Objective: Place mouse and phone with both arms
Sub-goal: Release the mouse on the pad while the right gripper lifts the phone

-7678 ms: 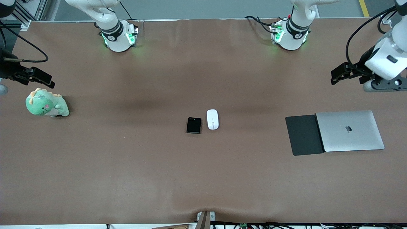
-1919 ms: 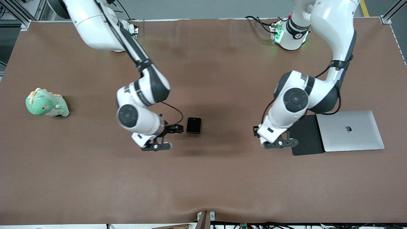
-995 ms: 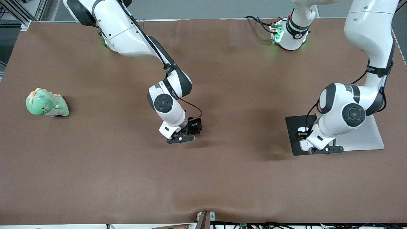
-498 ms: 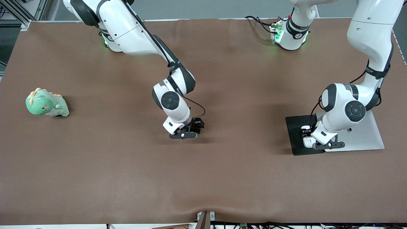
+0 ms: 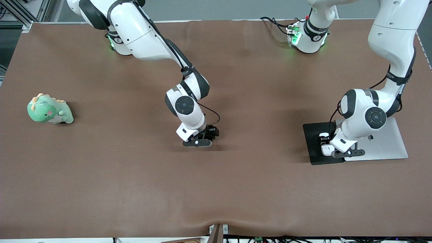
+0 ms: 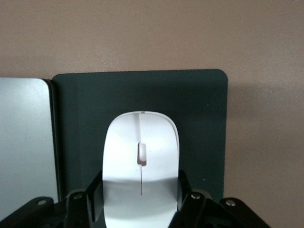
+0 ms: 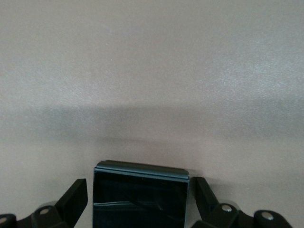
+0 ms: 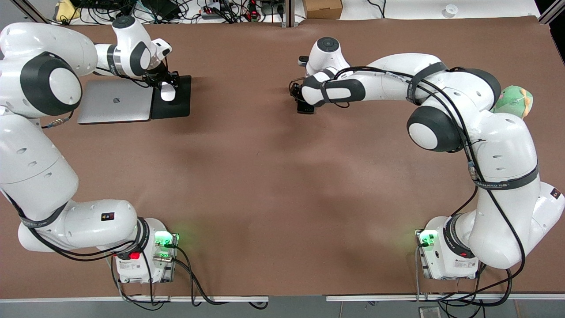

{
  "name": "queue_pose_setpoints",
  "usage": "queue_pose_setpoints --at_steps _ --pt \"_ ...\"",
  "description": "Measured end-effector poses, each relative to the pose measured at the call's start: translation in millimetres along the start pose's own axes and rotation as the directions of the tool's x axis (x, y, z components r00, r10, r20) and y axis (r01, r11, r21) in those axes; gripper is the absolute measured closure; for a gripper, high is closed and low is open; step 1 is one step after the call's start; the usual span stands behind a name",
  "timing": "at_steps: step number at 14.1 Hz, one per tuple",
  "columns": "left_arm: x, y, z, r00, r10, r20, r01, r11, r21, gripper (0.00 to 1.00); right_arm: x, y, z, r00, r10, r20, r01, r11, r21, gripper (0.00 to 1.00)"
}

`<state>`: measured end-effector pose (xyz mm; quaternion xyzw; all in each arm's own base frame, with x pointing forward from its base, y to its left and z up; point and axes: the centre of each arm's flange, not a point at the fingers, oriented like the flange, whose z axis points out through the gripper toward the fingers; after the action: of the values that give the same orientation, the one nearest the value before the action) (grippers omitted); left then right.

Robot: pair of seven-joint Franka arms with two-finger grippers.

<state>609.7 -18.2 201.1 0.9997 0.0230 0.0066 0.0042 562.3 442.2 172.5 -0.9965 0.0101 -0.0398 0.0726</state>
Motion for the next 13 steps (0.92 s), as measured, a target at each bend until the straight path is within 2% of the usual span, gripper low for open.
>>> queue_pose_setpoints --at_steps 1,3,4,9,11,13 --pt "0.0 0.4 3.7 1.000 0.000 -0.005 0.000 1.000 -0.003 0.38 0.2 0.0 0.1 1.000 0.002 -0.003 -0.002 1.000 0.001 0.00" --pt "-0.4 0.9 12.5 1.000 0.000 -0.010 0.000 1.000 -0.007 0.38 2.5 1.4 -2.0 1.000 0.004 -0.008 -0.004 1.000 -0.003 0.17" --pt "-0.8 1.0 15.6 1.000 0.000 -0.009 0.000 1.000 -0.008 0.38 4.1 0.5 -6.2 1.000 0.003 -0.015 -0.003 1.000 0.000 0.19" --pt "-1.0 1.2 17.8 1.000 0.000 -0.009 0.000 1.000 -0.009 0.38 11.1 8.5 -6.4 1.000 0.017 -0.026 -0.017 1.000 -0.011 0.19" --pt "-1.0 1.2 17.8 1.000 0.000 -0.009 0.000 1.000 -0.010 0.38 25.8 23.4 -17.7 0.999 0.047 -0.020 -0.048 0.998 -0.045 0.19" --pt "-0.9 1.8 17.7 1.000 0.001 -0.009 -0.001 1.000 -0.010 0.23 52.2 49.8 -51.6 0.995 0.096 -0.017 -0.097 0.992 -0.083 0.19"
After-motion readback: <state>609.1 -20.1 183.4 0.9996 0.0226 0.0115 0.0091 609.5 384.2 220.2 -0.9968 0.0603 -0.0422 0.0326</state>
